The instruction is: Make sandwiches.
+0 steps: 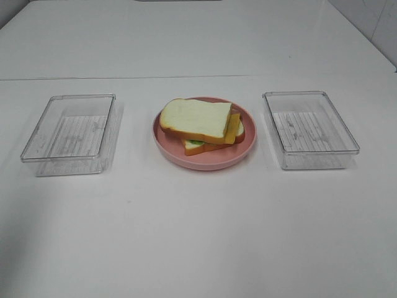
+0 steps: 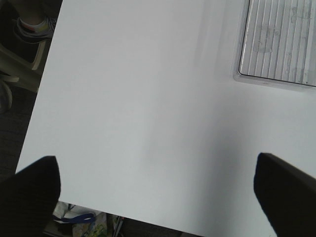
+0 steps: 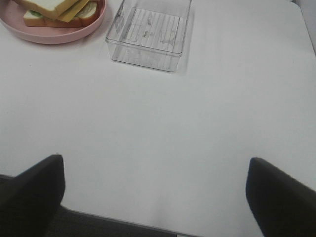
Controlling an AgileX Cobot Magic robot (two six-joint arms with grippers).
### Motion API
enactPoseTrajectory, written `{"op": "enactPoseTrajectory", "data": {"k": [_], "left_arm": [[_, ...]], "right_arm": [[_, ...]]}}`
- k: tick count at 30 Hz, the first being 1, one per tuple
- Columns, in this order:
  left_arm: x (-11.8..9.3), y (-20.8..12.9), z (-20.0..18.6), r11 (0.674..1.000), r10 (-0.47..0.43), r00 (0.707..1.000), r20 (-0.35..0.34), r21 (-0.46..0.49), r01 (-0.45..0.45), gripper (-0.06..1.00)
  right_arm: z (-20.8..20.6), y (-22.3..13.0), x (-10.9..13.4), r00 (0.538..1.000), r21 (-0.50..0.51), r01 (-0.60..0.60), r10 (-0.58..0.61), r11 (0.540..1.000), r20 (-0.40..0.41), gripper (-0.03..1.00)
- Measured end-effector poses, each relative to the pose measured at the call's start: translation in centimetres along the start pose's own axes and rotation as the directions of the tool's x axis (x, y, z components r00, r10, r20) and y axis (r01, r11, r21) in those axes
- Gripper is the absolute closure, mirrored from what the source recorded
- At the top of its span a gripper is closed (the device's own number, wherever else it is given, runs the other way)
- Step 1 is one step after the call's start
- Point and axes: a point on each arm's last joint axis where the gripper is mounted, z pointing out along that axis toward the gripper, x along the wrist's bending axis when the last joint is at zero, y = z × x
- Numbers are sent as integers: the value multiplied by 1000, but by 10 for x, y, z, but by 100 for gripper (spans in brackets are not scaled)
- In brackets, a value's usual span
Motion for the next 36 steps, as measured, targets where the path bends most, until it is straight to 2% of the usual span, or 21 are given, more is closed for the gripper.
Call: {"op": "enactPoseTrajectory", "data": {"k": [4, 6, 7, 11, 13, 16, 18, 19, 21, 23, 24, 27, 28, 29, 36], "left_arm": [[4, -36, -11, 999, -29, 999, 27, -29, 30, -4], [5, -43, -12, 999, -31, 999, 31, -34, 32, -4], [7, -61, -15, 998, -34, 999, 39, -51, 36, -4], [11, -88, -19, 996, -37, 998, 49, -84, 41, -4], [14, -116, -21, 991, -43, 997, 67, -128, 51, -4], [15, -126, -22, 987, -44, 996, 76, -151, 55, -4], [20, -157, -25, 968, -35, 995, 91, -243, 56, -4], [20, -157, -25, 968, -35, 995, 91, -243, 56, -4], [23, -176, -31, 945, 1, 996, 92, -326, 29, -4], [24, -182, -33, 934, 9, 996, 93, -355, 25, -4], [26, -193, -37, 912, 26, 995, 93, -411, 15, -4], [27, -198, -38, 902, 31, 995, 94, -431, 13, -4], [28, -207, -39, 882, 37, 995, 95, -472, 12, -4], [29, -212, -37, 877, 40, 995, 95, -481, 10, -4], [23, -214, -25, 899, 78, 985, 157, -439, -1, -4]], "right_arm": [[0, 0, 0, 1000, 0, 0, 0, 1000, 0, 0], [0, 0, 0, 1000, 0, 0, 0, 1000, 0, 0], [0, 0, -1, 1000, 0, 2, -2, 1000, 6, 0], [0, 0, 0, 1000, 0, 0, 0, 1000, 0, 0], [0, 0, 0, 1000, 0, 0, 0, 1000, 0, 0], [0, 0, 0, 1000, 0, 0, 0, 1000, 0, 0], [0, 0, 0, 1000, 0, 0, 0, 1000, 0, 0], [0, 0, 0, 1000, 0, 0, 0, 1000, 0, 0], [0, 0, 0, 1000, 0, 0, 0, 1000, 0, 0], [0, 0, 0, 1000, 0, 0, 0, 1000, 0, 0], [0, 0, 0, 1000, 0, 0, 0, 1000, 0, 0], [0, 0, 0, 1000, 0, 0, 0, 1000, 0, 0], [0, 0, 0, 1000, 0, 0, 0, 1000, 0, 0], [0, 0, 0, 1000, 0, 0, 0, 1000, 0, 0], [0, 0, 0, 1000, 0, 0, 0, 1000, 0, 0]]}}
